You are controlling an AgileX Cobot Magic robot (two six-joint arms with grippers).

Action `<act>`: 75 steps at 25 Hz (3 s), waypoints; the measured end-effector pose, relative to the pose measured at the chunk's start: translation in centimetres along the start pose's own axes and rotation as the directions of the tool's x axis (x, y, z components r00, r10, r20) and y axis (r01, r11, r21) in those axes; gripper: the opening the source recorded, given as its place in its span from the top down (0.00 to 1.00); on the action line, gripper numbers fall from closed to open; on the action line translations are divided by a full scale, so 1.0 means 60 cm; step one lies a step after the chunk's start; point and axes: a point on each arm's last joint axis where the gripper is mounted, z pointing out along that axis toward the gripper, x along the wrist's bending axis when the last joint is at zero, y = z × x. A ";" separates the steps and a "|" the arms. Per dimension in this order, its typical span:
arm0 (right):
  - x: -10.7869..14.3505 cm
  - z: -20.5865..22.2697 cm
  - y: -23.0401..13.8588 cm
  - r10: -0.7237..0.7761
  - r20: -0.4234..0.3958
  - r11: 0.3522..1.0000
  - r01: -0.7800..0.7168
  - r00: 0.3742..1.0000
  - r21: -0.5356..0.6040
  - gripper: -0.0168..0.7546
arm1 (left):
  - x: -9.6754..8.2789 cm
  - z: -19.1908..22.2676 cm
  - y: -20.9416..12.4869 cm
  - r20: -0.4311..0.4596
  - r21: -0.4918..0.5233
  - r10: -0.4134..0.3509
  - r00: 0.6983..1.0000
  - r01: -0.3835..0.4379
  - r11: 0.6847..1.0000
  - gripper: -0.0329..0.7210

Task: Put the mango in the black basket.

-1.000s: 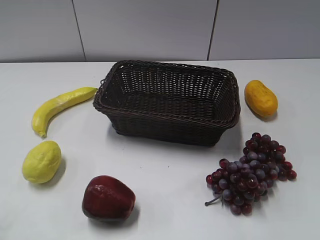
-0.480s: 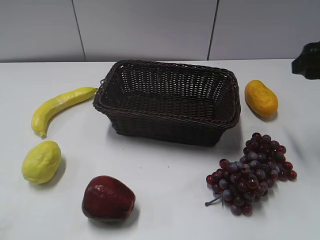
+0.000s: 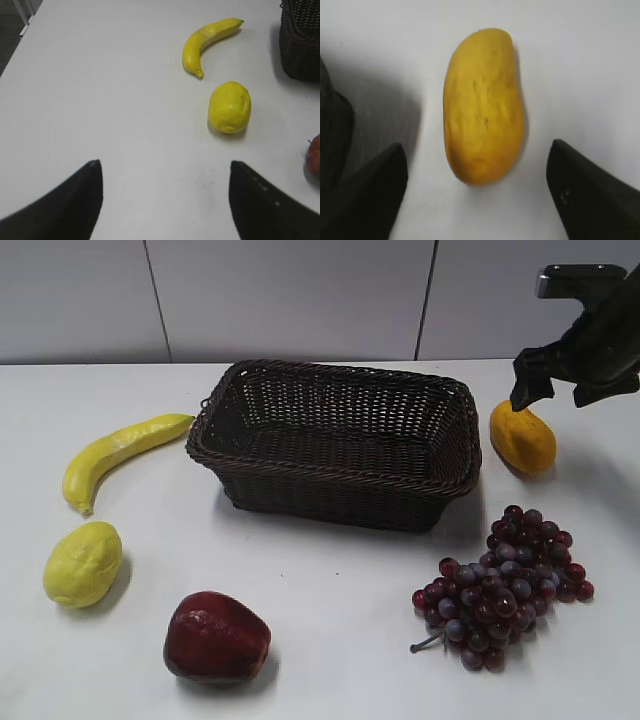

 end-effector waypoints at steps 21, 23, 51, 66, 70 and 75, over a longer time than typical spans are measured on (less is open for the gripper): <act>-0.006 0.125 0.004 -0.008 -0.010 0.989 0.009 1.000 0.146 0.23 | 0.000 0.000 0.000 0.000 0.000 0.000 1.000 0.000 1.000 0.17; -0.006 0.111 0.023 -0.011 -0.013 0.989 0.013 1.000 0.144 0.23 | 0.000 0.000 0.000 0.000 0.000 0.000 1.000 0.000 1.000 0.17; 0.304 -0.034 0.069 -0.392 -0.260 0.906 0.419 0.882 0.056 0.23 | 0.000 0.000 0.000 0.000 0.000 0.000 1.000 0.000 1.000 0.17; 0.310 0.042 0.038 -0.408 -0.255 0.874 0.455 0.877 0.169 0.13 | 0.000 0.000 0.000 0.000 0.000 0.000 1.000 0.000 1.000 0.17; 0.293 -0.041 0.069 -0.437 -0.204 0.886 0.458 0.876 0.073 0.14 | 0.000 0.000 0.000 0.000 0.000 0.000 1.000 0.000 1.000 0.17; 0.265 -0.193 0.090 -0.466 -0.129 0.885 0.463 0.875 -0.050 0.18 | 0.000 0.000 0.000 0.000 0.000 0.000 1.000 0.000 1.000 0.17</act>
